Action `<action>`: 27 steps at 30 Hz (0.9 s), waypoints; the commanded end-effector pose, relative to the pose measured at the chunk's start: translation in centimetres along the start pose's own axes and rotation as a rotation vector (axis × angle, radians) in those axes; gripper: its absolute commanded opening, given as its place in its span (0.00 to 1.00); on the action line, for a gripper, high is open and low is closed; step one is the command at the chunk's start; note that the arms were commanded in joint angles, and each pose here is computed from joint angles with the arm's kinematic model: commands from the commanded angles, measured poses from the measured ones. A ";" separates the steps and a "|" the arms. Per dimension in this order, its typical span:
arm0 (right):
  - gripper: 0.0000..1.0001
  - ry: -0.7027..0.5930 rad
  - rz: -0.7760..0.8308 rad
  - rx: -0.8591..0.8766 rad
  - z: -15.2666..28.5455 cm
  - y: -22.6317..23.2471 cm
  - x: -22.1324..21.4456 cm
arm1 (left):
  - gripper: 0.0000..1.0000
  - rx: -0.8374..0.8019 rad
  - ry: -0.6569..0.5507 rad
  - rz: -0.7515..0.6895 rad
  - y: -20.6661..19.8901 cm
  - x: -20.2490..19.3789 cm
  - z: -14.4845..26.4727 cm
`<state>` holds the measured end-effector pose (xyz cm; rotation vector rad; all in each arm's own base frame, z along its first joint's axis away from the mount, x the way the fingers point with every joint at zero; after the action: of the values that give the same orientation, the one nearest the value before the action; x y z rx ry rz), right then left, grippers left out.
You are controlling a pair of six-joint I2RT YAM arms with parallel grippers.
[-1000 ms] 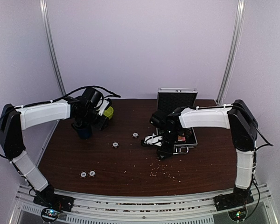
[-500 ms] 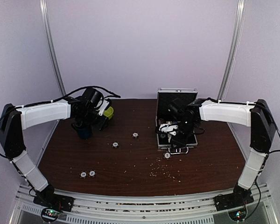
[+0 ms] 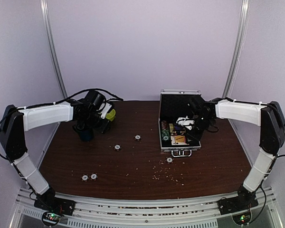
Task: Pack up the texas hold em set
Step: Place the poker chip on the poker chips pile.
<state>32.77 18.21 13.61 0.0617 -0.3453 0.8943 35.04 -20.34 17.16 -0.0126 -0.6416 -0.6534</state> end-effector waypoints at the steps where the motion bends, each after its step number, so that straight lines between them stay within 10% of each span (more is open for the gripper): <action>1: 0.30 -0.036 0.120 0.135 0.5 4.3 1.0 | 0.44 0.002 -0.012 0.001 0.5 0.7 -0.1; 27: 0.33 0.077 0.312 0.179 -5.9 11.3 3.1 | 0.44 -0.014 -0.017 0.003 0.3 0.8 0.1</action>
<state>26.67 28.42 8.19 0.1757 -0.1846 1.2370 34.73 -20.26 16.82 -0.0156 -0.6175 -0.6594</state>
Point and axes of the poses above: each gripper's point midway between its finger pads, its own z axis back along the fingers, its own y axis along the line the jaws close on, x = y × z, the point moved 5 cm from there along z, back along the fingers, and after that the axes turned 7 degrees about -z, right-handed, at the moved point
